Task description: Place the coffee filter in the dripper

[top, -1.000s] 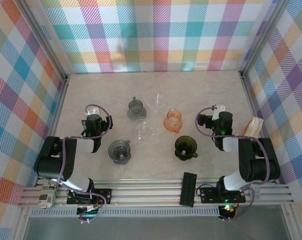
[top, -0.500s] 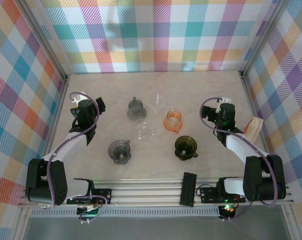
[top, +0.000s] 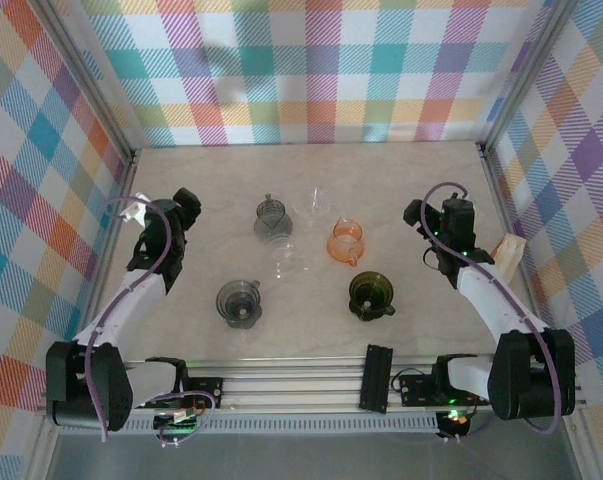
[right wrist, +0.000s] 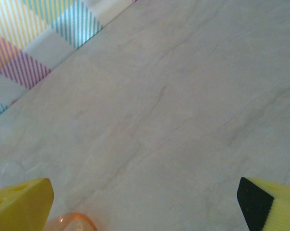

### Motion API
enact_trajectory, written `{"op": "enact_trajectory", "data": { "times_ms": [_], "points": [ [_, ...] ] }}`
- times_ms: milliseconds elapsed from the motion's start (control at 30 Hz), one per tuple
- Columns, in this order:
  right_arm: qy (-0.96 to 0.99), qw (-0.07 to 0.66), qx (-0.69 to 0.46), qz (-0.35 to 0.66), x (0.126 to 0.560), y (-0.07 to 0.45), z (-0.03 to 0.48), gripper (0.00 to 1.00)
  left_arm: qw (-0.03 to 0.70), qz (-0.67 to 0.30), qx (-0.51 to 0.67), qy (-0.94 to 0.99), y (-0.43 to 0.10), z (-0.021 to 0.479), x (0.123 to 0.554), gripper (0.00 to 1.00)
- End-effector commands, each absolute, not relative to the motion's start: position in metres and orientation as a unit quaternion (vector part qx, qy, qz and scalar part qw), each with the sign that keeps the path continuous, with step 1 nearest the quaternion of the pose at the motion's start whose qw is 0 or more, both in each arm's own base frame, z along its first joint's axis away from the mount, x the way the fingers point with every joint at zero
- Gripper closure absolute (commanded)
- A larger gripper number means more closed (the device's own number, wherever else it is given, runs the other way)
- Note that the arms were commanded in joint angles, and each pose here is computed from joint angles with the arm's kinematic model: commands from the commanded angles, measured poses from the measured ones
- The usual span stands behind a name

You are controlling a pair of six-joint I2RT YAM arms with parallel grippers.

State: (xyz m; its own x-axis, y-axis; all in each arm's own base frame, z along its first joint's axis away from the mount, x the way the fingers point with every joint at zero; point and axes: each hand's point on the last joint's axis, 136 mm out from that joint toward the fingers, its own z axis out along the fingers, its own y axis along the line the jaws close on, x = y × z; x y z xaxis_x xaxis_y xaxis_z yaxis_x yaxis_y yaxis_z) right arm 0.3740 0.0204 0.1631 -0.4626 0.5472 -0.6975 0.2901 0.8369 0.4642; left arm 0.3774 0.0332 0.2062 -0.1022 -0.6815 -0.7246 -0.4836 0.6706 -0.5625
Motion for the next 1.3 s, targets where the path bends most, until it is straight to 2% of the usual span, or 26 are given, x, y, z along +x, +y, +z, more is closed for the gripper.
{"op": "enact_trajectory", "data": {
  "times_ms": [0, 167, 400, 567, 733, 800, 833, 1033, 1267],
  "points": [
    [0.859, 0.43, 0.212, 0.178, 0.365, 0.041, 0.17, 0.01, 0.519, -0.121, -0.448, 0.718, 0.037, 0.209, 0.368, 0.0],
    [0.884, 0.403, 0.142, 0.192, 0.348, 0.072, 0.168, 0.01, 0.465, -0.197, -0.394, 0.768, -0.003, 0.216, 0.37, 0.0],
    [0.902, 0.36, -0.03, 0.237, 0.313, 0.159, 0.165, 0.01, 0.34, -0.273, -0.321, 0.84, -0.066, 0.196, 0.347, 0.0],
    [0.89, 0.337, -0.121, 0.28, 0.295, 0.219, 0.166, 0.06, 0.335, -0.292, -0.284, 0.849, -0.089, 0.196, 0.316, 0.05],
    [0.885, 0.321, -0.182, 0.284, 0.292, 0.271, 0.164, 0.12, 0.329, -0.281, -0.268, 0.861, -0.088, 0.191, 0.287, 0.06],
    [0.89, 0.307, -0.192, 0.277, 0.299, 0.287, 0.157, 0.17, 0.322, -0.273, -0.266, 0.867, -0.085, 0.186, 0.277, 0.06],
    [0.891, 0.3, -0.197, 0.277, 0.302, 0.296, 0.154, 0.21, 0.32, -0.27, -0.265, 0.869, -0.084, 0.184, 0.272, 0.0],
    [0.897, 0.288, -0.211, 0.26, 0.327, 0.333, 0.14, 0.32, 0.334, -0.274, -0.272, 0.86, -0.077, 0.182, 0.251, 0.0],
    [0.912, 0.273, -0.209, 0.222, 0.353, 0.348, 0.123, 0.44, 0.333, -0.283, -0.27, 0.858, -0.078, 0.183, 0.242, 0.0]
  ]
}}
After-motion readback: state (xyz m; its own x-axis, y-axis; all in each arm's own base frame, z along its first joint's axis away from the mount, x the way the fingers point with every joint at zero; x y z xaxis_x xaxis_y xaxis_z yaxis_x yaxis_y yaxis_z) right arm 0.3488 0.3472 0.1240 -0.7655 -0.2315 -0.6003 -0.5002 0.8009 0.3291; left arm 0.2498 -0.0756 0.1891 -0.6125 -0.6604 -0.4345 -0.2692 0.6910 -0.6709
